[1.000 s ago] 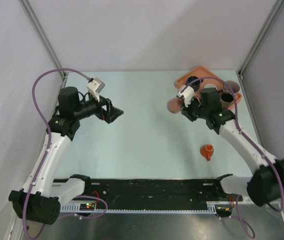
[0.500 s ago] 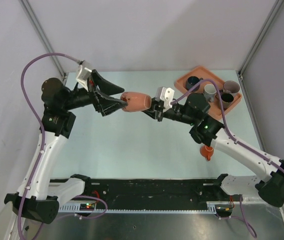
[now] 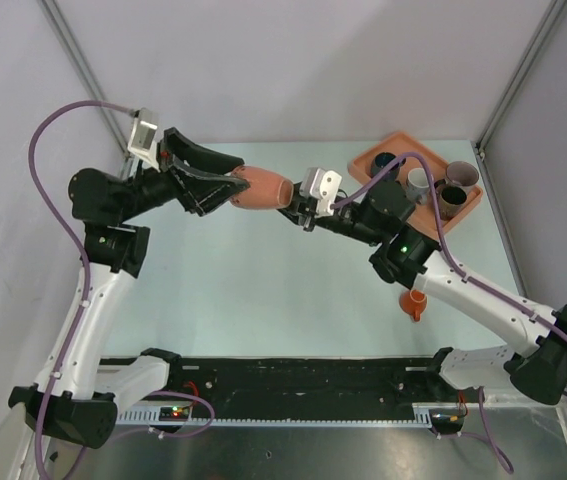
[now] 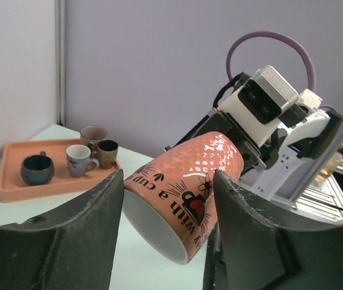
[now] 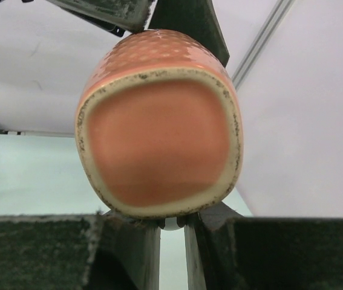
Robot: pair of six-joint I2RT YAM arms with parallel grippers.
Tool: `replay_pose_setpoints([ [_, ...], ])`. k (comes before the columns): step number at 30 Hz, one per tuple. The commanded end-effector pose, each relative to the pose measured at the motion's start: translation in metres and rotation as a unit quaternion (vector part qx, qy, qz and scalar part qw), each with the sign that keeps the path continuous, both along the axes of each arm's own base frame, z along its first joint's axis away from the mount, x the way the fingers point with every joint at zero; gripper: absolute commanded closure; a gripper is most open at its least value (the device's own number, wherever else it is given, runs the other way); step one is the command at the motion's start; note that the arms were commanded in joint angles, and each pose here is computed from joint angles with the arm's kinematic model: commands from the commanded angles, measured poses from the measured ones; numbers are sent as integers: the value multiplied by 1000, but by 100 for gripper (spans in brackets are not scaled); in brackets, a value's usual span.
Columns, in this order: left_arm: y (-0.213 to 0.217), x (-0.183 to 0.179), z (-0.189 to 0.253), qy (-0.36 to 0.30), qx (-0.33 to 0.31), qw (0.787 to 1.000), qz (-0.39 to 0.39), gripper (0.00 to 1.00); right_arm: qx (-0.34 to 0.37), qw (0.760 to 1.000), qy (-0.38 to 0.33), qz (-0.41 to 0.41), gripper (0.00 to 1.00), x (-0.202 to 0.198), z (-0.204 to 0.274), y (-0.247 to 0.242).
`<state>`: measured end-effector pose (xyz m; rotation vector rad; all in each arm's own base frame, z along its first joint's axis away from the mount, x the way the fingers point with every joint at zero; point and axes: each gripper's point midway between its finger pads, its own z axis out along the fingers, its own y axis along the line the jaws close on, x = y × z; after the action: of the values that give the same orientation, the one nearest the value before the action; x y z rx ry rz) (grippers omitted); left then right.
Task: Turn the mug right side up
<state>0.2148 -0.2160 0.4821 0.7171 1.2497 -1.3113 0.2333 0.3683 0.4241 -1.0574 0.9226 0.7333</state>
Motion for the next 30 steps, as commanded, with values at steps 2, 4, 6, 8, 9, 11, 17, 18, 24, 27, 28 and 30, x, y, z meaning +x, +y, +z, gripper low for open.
replay_pose_setpoints([
  [2,-15,-45,-18,63,33,990,-123,27,94,993,-59,-51,100,19,71,-9],
  [4,-15,-44,-16,67,30,990,-121,21,102,991,-65,-55,100,22,78,-18],
  [6,-15,-43,-13,65,28,990,-120,19,102,990,-81,-60,100,22,85,-25],
  [8,-14,-44,-9,61,28,990,-121,20,97,989,-91,-62,100,20,88,-28],
  [9,-14,-45,-8,58,28,990,-122,21,96,989,-94,-62,100,20,89,-29],
  [11,-15,-44,-6,58,28,990,-124,22,95,989,-98,-62,100,19,90,-30],
  [17,-15,-40,-1,77,20,989,-123,14,130,987,-78,-43,100,26,104,-45],
  [18,-14,-40,1,75,19,989,-122,12,133,987,-78,-46,100,29,105,-49],
  [24,-13,-42,10,63,16,990,-122,9,117,989,-79,-47,100,32,103,-48],
  [27,-13,-42,11,63,14,990,-122,9,103,990,-83,-37,100,28,98,-40],
  [28,-13,-42,11,60,14,991,-121,10,99,991,-84,-27,100,25,97,-37],
  [30,-12,-43,14,46,15,992,-119,10,87,993,-78,-5,100,19,92,-33],
])
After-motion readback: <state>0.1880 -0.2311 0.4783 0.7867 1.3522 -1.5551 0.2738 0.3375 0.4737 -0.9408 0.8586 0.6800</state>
